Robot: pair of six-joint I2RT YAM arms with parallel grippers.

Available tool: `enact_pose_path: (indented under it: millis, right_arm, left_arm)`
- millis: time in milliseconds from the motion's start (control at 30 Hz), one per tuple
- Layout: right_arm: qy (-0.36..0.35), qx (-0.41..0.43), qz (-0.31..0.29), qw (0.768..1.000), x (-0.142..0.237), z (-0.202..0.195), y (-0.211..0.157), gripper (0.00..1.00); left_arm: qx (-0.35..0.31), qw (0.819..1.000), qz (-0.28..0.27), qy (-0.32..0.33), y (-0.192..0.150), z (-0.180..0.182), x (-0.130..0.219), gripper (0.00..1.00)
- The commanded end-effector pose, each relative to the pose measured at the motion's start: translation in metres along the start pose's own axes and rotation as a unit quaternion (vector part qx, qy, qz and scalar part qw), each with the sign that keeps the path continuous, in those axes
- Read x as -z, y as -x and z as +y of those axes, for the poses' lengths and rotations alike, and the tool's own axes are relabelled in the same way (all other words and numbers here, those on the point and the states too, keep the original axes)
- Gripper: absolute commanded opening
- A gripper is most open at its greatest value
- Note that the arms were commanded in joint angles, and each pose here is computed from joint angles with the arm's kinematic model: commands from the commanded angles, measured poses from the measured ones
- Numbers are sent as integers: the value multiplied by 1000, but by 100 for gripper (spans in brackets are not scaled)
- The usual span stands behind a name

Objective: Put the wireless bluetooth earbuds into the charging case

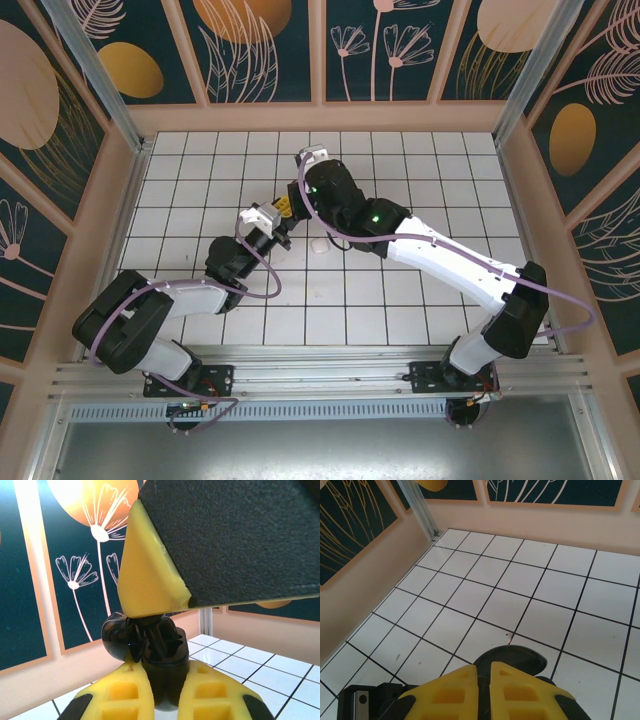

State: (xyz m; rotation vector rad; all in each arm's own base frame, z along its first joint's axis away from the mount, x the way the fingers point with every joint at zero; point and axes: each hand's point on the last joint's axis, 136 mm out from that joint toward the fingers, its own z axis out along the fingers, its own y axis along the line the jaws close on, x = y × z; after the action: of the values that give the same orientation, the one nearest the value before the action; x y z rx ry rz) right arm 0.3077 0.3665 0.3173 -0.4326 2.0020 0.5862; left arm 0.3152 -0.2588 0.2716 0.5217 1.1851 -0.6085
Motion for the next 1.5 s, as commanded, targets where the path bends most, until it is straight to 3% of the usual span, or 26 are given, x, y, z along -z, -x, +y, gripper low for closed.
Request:
enact_pose_path:
  millis: [0,267,600,1467]
  right_arm:
    - [28,22,28,999,6,5,-18,10]
    - [-12,17,-39,999,26,-8,23,10]
    - [-23,10,-82,996,44,-11,49,10]
    - [-16,18,-41,999,7,-12,27,10]
  left_arm:
    - [0,998,-64,-18,36,-4,-3,0]
    - [-6,998,-53,-33,27,-10,-1,0]
    - [-72,997,-34,3,12,2,-6,0]
    - [-50,998,-24,10,16,6,-13,0]
